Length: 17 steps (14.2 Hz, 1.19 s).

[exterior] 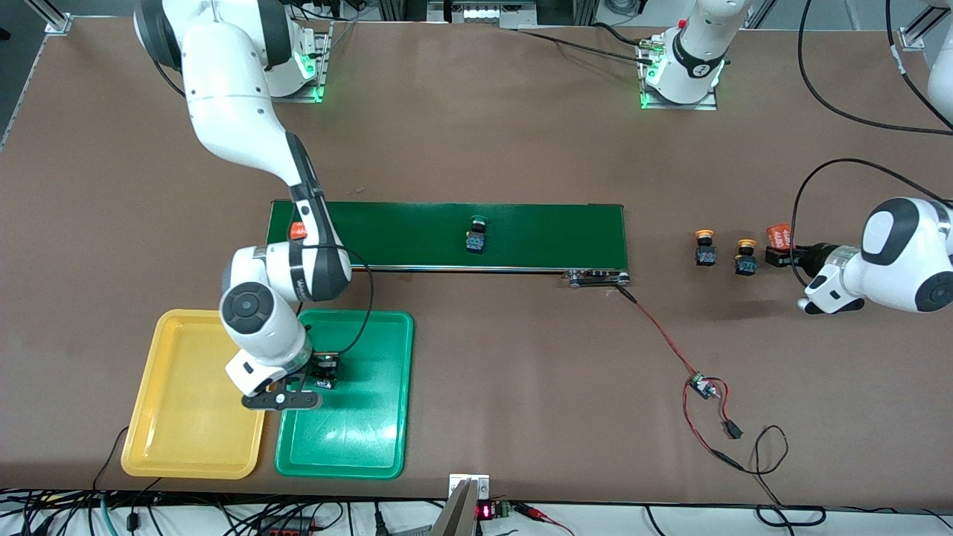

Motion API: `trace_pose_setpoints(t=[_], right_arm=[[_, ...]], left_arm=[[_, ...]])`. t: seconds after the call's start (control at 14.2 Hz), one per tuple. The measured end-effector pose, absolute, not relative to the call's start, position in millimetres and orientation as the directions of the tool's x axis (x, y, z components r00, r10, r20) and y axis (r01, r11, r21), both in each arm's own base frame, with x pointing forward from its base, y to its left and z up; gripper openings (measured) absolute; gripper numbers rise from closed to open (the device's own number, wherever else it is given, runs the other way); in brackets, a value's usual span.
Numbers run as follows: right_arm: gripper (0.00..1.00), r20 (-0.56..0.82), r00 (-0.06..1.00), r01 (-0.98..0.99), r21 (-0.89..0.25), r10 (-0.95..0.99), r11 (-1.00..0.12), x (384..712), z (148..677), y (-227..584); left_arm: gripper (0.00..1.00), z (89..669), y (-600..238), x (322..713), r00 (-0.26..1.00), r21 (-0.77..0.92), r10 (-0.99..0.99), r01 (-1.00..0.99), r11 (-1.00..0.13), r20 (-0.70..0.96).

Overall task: Sort buttons by color to trays
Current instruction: 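Lower the button into the green tray and open the right gripper, then grasp the second belt button with the right gripper while the left gripper places a cylinder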

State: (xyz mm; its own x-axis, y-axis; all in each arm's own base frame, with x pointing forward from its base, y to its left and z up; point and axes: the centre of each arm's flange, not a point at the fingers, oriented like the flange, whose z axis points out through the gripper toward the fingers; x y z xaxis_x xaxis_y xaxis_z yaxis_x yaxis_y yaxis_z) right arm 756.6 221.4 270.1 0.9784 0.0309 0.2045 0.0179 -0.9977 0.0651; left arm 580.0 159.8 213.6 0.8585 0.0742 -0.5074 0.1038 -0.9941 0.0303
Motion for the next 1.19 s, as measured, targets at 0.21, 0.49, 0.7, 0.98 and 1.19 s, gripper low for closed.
trace_pose_setpoints(t=[0.21, 0.49, 0.7, 0.98, 1.19], right_arm=[[1.00, 0.137, 0.991, -0.008, 0.033, -0.004, -0.999, 733.0, 328.1, 256.1], [1.00, 0.054, 0.995, -0.080, 0.011, -0.079, -0.997, 666.6, 357.7, 342.4], [1.00, 0.016, 0.997, -0.077, 0.016, -0.077, -0.997, 617.3, 353.9, 394.7], [1.00, -0.027, 0.998, -0.062, 0.041, -0.063, -0.997, 572.6, 337.3, 432.1], [1.00, -0.067, 0.995, -0.068, 0.082, -0.074, -0.994, 536.1, 310.3, 457.1]], left_arm=[[0.50, 264.1, 122.7, 591.1, 0.877, 0.016, 0.025, 0.037, -0.999, -0.480], [0.50, 306.2, 39.7, 602.6, 0.898, 0.061, -0.118, -0.101, -0.993, -0.424], [0.50, 312.7, -39.9, 599.7, 0.873, 0.084, -0.259, -0.247, -0.965, -0.413], [0.50, 322.4, -136.9, 585.5, 0.775, 0.145, -0.512, -0.496, -0.856, -0.371], [0.50, 321.5, -199.2, 572.7, 0.671, 0.186, -0.676, -0.654, -0.733, -0.304]])
